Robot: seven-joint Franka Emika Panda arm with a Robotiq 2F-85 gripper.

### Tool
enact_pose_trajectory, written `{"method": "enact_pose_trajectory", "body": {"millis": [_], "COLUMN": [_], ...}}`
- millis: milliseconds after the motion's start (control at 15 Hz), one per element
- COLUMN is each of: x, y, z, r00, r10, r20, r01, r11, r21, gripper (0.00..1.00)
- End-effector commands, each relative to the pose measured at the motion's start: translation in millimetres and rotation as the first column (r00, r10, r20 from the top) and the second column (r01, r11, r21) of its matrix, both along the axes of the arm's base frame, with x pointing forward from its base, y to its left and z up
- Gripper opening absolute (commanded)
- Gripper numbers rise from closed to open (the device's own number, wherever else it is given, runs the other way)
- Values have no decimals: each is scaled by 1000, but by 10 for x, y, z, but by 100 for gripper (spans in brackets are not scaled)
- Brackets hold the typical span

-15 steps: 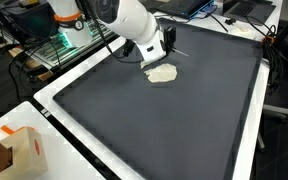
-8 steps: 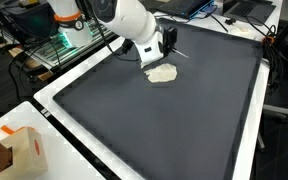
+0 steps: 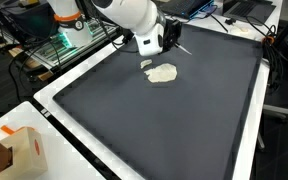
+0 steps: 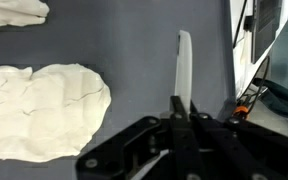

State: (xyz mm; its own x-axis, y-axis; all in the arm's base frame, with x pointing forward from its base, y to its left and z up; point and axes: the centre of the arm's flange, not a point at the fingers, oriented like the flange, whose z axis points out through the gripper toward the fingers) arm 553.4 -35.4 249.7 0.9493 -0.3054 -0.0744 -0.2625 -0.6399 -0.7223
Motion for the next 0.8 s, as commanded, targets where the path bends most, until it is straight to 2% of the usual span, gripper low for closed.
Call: {"method": "enact_pose_trajectory", "body": {"millis": [0,200,400,733], "x": [-86,-77,-70,-84], "y": [103,206,292,454], "z": [289,498,682,989], "r00": [997,991,974,945], "r10": [-55,-102,-179,-240], "r20": [-45,-85,-138,-223], "r01": [54,100,166,199], "r11": [999,995,981,961], "r21": [-4,-28,-101,-192], "gripper": [1,1,1,1]}}
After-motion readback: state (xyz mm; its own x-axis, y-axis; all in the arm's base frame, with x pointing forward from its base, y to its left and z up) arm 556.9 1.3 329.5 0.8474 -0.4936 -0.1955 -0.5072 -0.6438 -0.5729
